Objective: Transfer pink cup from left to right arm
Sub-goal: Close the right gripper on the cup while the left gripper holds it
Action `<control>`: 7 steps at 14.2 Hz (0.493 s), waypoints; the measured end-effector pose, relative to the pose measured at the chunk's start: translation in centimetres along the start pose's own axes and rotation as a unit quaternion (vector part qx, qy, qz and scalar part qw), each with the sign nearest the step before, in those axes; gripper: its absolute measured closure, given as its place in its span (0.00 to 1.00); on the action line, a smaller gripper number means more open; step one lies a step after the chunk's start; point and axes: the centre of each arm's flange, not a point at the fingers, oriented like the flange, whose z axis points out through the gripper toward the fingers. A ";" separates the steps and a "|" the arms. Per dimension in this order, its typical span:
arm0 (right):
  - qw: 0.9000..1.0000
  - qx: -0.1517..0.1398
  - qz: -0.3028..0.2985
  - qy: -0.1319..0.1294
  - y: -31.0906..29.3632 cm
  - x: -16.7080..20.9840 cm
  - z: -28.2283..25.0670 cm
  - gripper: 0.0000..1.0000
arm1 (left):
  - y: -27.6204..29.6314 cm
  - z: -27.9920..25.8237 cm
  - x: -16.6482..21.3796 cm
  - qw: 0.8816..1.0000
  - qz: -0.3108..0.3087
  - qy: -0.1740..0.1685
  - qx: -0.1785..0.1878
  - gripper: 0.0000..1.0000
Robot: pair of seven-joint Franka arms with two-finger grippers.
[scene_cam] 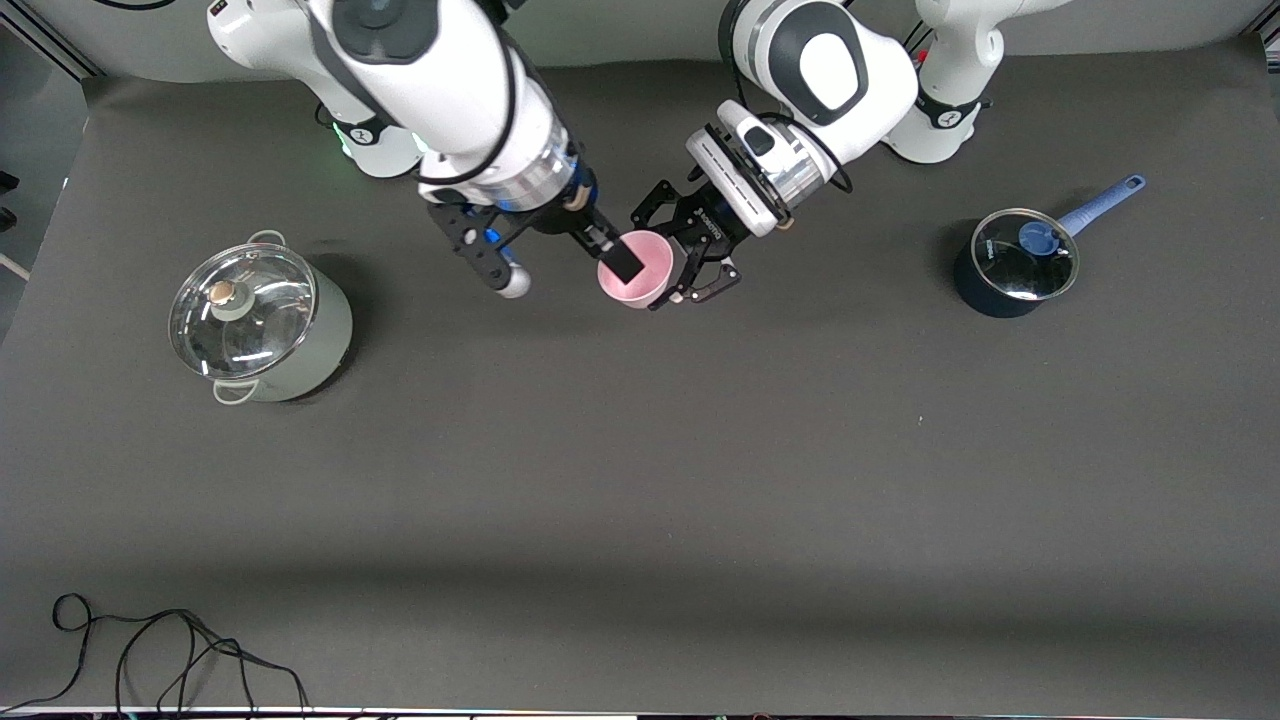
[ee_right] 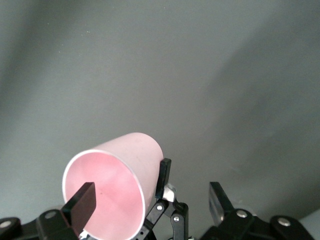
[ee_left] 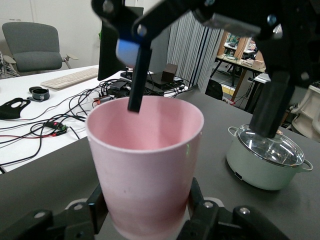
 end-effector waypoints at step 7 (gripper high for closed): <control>1.000 -0.015 -0.004 0.005 -0.2 0.0 1.4 0.42 | 0.0 0.0 -0.1 1.000 0.000 -0.002 0.002 0.34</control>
